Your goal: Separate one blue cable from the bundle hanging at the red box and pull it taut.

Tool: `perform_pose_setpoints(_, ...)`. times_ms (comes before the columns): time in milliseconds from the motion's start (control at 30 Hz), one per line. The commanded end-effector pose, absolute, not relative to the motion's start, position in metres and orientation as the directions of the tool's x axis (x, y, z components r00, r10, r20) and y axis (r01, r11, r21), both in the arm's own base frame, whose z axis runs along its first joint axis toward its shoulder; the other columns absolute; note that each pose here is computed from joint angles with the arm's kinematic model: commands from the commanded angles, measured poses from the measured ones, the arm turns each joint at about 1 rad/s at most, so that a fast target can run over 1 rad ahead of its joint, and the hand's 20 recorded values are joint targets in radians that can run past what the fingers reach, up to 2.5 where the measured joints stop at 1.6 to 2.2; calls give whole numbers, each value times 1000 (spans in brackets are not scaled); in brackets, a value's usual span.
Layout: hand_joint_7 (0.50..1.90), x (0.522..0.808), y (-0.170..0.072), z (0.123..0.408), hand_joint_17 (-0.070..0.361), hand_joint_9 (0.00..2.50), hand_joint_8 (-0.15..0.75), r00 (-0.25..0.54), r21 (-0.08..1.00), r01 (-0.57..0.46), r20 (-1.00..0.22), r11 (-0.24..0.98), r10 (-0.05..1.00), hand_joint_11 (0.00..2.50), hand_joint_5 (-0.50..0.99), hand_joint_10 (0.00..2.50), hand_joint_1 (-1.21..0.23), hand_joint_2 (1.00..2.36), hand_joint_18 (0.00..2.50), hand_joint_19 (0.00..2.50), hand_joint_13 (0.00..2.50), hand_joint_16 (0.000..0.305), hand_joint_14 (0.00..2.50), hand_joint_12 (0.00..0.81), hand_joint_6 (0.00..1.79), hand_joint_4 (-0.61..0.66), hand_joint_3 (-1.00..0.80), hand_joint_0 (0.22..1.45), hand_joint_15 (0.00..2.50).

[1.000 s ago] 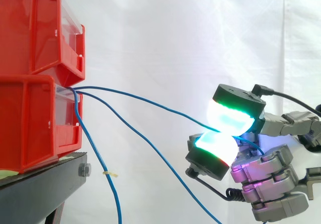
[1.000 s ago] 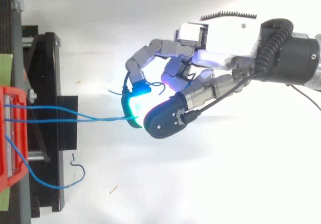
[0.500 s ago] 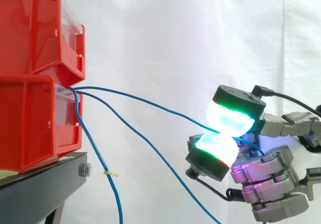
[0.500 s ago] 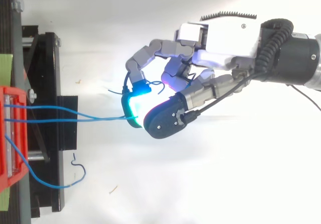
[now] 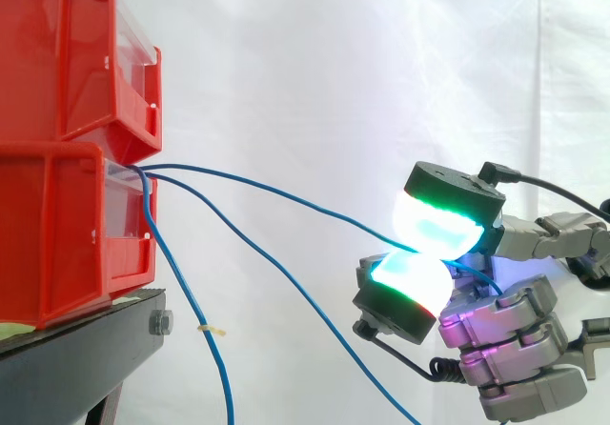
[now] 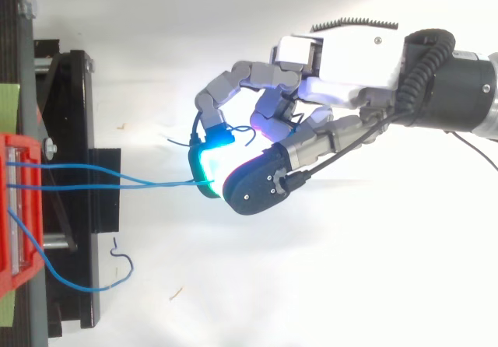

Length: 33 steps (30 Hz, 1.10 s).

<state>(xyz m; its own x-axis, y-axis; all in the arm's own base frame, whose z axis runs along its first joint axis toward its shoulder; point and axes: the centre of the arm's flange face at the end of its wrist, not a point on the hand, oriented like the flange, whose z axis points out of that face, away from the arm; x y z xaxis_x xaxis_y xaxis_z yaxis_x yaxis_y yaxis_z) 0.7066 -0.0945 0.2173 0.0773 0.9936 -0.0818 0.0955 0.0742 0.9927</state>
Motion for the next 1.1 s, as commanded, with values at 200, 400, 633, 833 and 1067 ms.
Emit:
perform_pose_setpoints(200,1444,707,-94,217,75,1138,268,77,993,96,-82,74,994,1409,-193,1673,-793,1021,1475,1653,1171,33,1904,322,933,-186,-42,781,1491)
perform_pose_setpoints(400,1453,707,-94,217,73,1146,269,77,993,96,-82,74,994,1404,-189,1684,-799,1020,1483,1674,1169,33,1967,324,931,-193,-35,783,1493)
perform_pose_setpoints(633,1449,707,-94,217,75,1143,274,77,993,96,-82,74,994,1412,-189,1687,-801,1019,1486,1674,1167,33,2001,328,931,-190,-39,784,1491)
perform_pose_setpoints(833,1454,707,-94,217,76,1138,268,77,993,96,-82,74,994,1392,-189,1697,-802,1020,1485,1671,1163,34,2013,327,931,-190,-40,784,1483)
perform_pose_setpoints(1067,1463,707,-94,217,75,1138,267,77,993,96,-82,74,994,1421,-186,1666,-804,1019,1485,1666,1156,34,2020,329,929,-189,-32,782,1470)
